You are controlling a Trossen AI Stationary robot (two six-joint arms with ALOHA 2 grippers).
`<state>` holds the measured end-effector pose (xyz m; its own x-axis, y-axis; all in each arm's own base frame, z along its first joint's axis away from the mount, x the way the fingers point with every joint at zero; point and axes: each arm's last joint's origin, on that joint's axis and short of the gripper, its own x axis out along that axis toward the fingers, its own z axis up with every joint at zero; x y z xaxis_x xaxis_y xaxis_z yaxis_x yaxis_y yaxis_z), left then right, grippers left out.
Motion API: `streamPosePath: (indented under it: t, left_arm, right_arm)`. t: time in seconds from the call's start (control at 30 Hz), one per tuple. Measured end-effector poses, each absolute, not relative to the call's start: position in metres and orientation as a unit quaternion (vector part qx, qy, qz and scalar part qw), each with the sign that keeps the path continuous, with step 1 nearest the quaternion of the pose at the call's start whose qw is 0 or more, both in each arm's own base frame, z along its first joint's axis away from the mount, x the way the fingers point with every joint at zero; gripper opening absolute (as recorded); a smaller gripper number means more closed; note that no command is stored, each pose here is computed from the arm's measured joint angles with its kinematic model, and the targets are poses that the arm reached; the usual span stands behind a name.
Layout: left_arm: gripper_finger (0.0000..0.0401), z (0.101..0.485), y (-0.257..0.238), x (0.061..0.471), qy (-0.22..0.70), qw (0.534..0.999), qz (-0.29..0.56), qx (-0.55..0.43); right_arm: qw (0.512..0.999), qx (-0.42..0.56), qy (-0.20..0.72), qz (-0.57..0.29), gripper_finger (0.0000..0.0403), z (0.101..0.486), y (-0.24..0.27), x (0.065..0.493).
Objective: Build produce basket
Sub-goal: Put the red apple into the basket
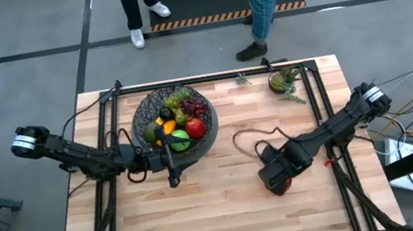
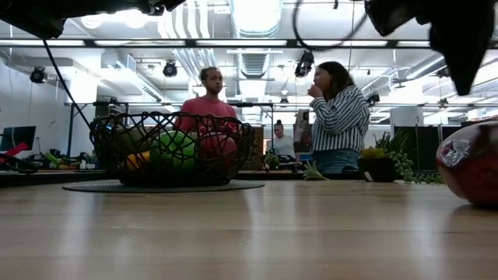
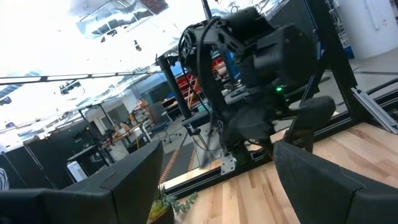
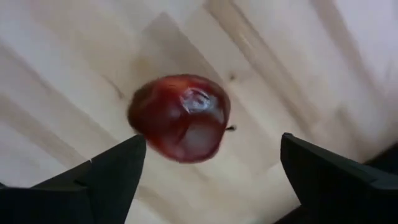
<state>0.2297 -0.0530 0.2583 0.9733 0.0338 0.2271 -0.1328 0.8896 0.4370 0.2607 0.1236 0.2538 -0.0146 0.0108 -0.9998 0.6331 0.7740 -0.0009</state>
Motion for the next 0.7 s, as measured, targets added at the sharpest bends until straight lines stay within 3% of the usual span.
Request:
streamPosePath:
  t: [0.37, 0.7]
  left_arm:
    - [0.0288, 0.258, -0.053, 0.23, -0.107, 0.966, 0.043, 0.231]
    - [0.0288, 0.258, -0.053, 0.23, -0.107, 0.966, 0.043, 0.231]
  right_arm:
    - [0.679, 0.022, 0.732, -0.05, 0.0359, 0.229, 0.136, 0.269]
    - [0.667, -0.011, 0.745, 0.017, 0.0359, 0.224, 0.147, 0.271]
